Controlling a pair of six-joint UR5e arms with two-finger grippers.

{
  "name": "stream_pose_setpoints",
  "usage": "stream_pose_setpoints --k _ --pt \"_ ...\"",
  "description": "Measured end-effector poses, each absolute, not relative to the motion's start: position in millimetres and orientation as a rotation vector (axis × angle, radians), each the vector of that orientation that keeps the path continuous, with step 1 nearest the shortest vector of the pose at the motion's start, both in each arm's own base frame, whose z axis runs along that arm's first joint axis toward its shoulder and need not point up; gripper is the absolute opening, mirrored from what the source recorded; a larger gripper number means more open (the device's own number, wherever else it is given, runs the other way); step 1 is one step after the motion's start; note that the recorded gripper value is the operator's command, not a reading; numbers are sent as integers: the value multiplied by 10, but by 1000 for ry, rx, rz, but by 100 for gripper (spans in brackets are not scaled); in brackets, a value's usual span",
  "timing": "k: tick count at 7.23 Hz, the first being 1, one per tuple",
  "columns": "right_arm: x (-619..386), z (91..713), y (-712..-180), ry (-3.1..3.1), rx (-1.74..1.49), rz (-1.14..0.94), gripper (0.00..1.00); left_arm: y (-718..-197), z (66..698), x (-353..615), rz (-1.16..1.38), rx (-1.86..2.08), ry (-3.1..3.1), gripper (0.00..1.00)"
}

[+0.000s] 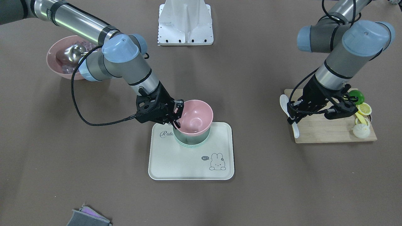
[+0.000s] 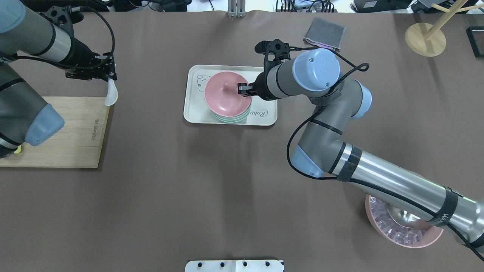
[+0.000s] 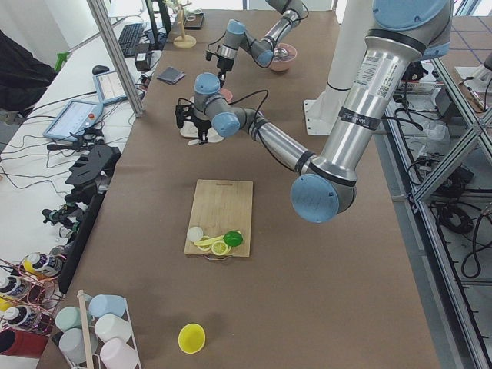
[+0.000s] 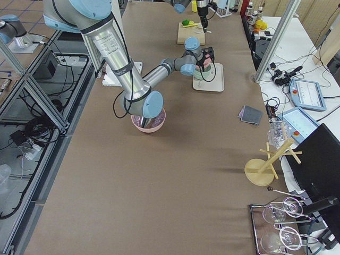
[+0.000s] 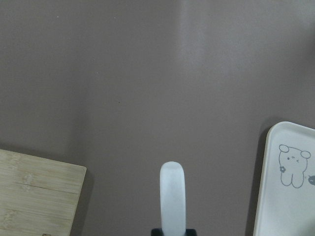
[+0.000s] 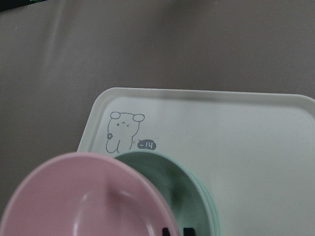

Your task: Stack pink bowl on green and place spoon

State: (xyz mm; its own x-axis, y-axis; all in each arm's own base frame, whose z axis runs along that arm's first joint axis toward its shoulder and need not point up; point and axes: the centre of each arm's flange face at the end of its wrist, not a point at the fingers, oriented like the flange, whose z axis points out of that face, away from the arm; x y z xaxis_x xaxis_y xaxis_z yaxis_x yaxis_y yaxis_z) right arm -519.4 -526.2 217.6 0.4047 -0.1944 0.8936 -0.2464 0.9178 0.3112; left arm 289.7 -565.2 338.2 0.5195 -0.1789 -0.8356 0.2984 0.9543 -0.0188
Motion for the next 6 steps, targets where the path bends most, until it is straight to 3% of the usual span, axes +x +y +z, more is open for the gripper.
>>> stream_pose_setpoints --k 6 --pt "-4880 2132 -5553 -1155 468 75 100 -5638 3069 3103 -331 109 1035 0"
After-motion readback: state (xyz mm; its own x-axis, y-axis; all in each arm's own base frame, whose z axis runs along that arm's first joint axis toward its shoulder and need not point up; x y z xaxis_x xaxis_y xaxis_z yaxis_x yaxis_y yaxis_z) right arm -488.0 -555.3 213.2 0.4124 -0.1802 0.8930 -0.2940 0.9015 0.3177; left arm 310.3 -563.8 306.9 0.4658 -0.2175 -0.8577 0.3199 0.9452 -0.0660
